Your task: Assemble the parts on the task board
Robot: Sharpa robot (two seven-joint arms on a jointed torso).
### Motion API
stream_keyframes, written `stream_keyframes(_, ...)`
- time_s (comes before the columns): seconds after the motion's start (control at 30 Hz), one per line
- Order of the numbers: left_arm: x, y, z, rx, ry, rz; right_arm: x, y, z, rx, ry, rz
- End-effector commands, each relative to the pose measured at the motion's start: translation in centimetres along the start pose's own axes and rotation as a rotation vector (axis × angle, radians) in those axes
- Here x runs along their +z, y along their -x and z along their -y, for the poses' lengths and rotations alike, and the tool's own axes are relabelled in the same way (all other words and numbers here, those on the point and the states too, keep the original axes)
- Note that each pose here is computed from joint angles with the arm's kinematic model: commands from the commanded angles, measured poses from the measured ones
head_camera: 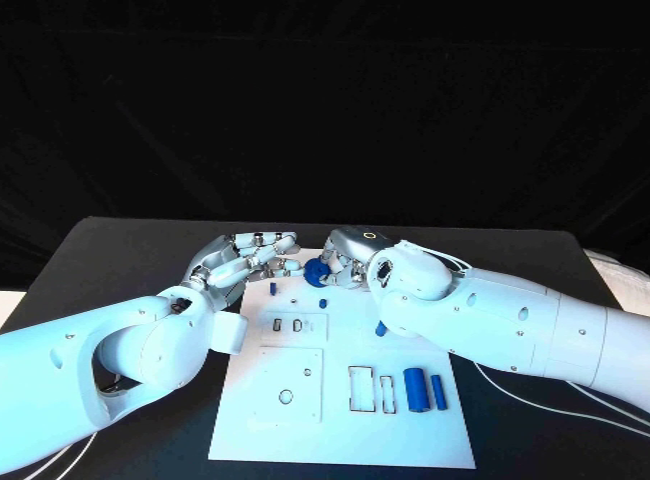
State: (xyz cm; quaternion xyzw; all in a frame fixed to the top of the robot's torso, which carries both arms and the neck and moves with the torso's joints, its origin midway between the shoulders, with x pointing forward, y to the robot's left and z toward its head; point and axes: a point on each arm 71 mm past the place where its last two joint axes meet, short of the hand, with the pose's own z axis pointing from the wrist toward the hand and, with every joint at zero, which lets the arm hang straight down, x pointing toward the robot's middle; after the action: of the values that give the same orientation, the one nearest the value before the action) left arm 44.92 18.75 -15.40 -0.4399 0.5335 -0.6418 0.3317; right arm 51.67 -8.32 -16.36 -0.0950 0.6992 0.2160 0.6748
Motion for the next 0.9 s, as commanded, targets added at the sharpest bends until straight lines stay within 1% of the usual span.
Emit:
stream_keyframes(0.03,0.05,-0.32,0.1,-0.006,-0.007,-0.025,0.03,-0.29,-0.16,-0.008,0.007,-0.016)
stream_keyframes(0.43,0.04,-0.29,0.08,-0.006,-0.003,-0.024,0.11,-0.29,0.02,-0.001,-0.011,0.004)
stream_keyframes(0.6,0.02,-0.13,0.07,-0.003,0.002,-0.019,0.09,-0.27,0.11,0.001,-0.014,0.007)
stream_keyframes(0.8,0.03,-0.08,0.04,-0.002,0.005,-0.016,0.09,-0.35,0.01,0.0,-0.01,-0.003)
stream_keyframes(0.9,0.03,-0.06,0.03,-0.001,0.007,-0.014,0.12,-0.47,-0.01,-0.002,-0.01,-0.018)
